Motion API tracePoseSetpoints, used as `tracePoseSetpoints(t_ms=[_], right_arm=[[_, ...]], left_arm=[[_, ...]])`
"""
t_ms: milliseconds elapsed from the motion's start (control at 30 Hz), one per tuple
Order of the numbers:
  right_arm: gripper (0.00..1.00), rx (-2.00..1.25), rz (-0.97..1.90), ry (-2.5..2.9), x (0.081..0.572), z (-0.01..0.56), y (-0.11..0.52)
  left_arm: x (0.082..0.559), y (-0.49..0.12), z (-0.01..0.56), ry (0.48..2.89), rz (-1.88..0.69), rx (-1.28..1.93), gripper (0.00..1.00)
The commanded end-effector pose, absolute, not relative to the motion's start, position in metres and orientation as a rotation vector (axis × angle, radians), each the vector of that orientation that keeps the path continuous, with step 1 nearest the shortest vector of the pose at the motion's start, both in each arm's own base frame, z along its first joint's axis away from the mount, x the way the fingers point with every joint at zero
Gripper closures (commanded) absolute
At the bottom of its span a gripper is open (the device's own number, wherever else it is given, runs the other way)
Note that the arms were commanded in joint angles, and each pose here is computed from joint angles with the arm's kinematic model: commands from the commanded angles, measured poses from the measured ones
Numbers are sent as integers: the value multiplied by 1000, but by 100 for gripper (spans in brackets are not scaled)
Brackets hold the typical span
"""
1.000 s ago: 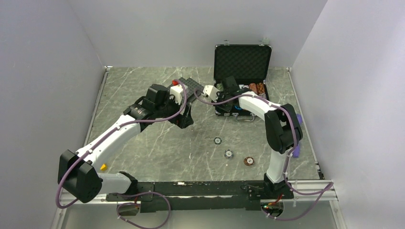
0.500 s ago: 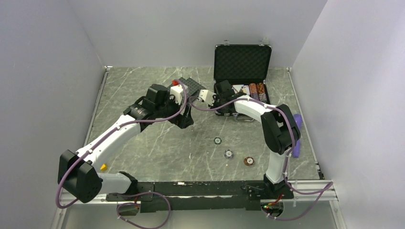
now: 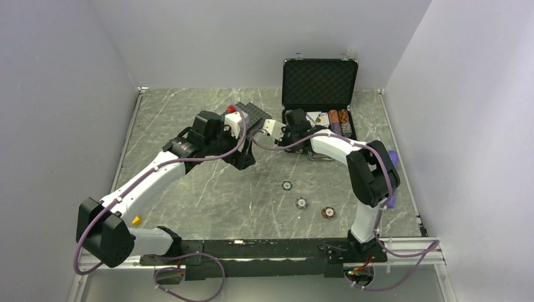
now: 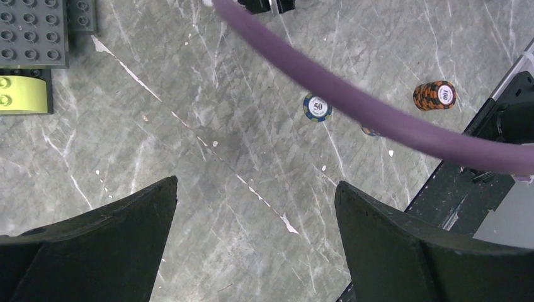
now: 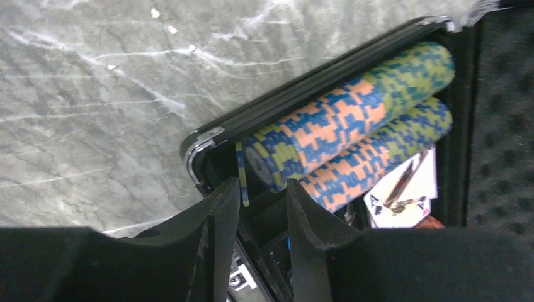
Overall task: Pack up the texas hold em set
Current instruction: Place the poker chip in the chip case.
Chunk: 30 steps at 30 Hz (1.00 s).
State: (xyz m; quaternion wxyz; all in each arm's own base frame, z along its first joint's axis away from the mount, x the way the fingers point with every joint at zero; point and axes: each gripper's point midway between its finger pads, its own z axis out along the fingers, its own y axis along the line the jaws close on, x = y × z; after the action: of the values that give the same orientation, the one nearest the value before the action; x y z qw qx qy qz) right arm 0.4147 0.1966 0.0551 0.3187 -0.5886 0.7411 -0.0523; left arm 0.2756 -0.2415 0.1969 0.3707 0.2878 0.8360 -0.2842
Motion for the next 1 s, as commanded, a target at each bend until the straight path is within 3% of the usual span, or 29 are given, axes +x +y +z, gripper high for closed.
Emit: tracePoseSetpoints(t_ms=[0,267,500,767,967], right_arm=[[62,-1378,-170,1800,437,110,204],[58,-1242,-161,1759,425,133,197],[50,-816,-107,1736,418,187,172],[49,-441,383,1791,369,221,158],[50,-347,643,1969,312,187,168]], left_arm=[[277,-242,212,2069,-725,769,2],[287,-228,214,2038,-611,724,2],[292,-223,209,2011,-549,710,1],[284,-252,189,2092,-581,695,4],[274,-282,171,2145,-668,690,8]])
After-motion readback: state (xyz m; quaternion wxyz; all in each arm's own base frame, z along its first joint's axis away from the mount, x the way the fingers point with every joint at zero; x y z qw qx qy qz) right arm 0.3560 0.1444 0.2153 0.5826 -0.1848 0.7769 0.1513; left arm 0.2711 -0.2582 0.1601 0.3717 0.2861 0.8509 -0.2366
